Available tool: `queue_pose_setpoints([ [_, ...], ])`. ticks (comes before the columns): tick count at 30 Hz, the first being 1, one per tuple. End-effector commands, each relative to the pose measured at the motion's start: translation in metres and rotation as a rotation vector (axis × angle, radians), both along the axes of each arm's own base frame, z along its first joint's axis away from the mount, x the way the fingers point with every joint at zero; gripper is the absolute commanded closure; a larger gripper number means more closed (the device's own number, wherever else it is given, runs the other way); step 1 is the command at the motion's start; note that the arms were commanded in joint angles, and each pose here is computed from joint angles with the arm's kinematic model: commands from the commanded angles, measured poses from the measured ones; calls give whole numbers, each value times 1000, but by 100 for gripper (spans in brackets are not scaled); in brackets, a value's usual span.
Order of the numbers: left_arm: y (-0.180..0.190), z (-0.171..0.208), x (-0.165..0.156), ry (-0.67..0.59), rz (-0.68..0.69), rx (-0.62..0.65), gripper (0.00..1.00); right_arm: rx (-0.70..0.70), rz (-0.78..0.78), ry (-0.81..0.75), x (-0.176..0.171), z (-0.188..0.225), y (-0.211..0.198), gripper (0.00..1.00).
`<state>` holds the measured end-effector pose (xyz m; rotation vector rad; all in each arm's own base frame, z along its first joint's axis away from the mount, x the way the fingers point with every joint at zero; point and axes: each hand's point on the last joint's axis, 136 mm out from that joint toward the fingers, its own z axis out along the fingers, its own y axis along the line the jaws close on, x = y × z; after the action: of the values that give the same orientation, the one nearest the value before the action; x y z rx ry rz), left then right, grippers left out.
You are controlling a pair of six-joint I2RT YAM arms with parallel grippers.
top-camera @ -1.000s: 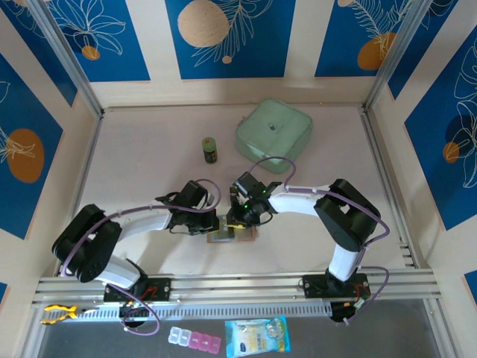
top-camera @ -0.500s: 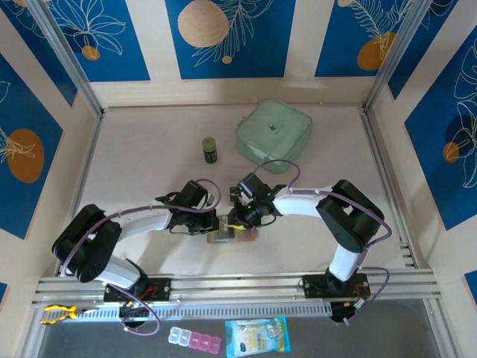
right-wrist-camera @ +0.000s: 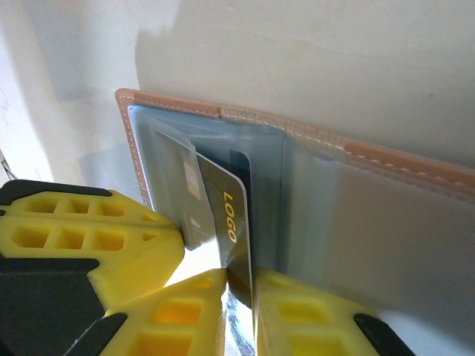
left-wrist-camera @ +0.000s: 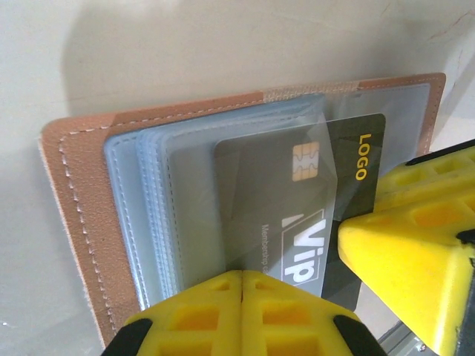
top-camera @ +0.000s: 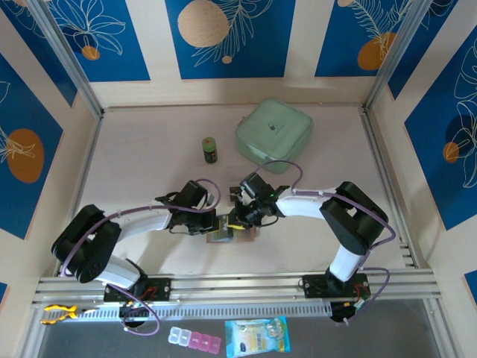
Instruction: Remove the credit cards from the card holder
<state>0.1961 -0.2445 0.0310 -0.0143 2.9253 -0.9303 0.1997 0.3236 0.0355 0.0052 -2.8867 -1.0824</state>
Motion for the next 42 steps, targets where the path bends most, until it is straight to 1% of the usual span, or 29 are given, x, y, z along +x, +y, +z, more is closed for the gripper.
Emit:
queue_pose_setpoints([
  [1, 11, -8, -7, 29, 14, 42, 100, 21, 1, 15, -4, 4, 1, 85],
  [6, 11, -8, -7, 30, 15, 43, 100, 1, -14, 14, -4, -1, -6, 88],
  [20, 10, -9, -6, 33, 17, 45, 100, -29, -31, 15, -5, -4, -27, 88],
  [31, 8, -7, -3, 29, 25, 43, 100, -30, -32, -17, 0, 10, -39, 89],
  [42, 1, 3, 9, -10, 35, 18, 100, -19, 12, -23, 3, 21, -35, 91],
])
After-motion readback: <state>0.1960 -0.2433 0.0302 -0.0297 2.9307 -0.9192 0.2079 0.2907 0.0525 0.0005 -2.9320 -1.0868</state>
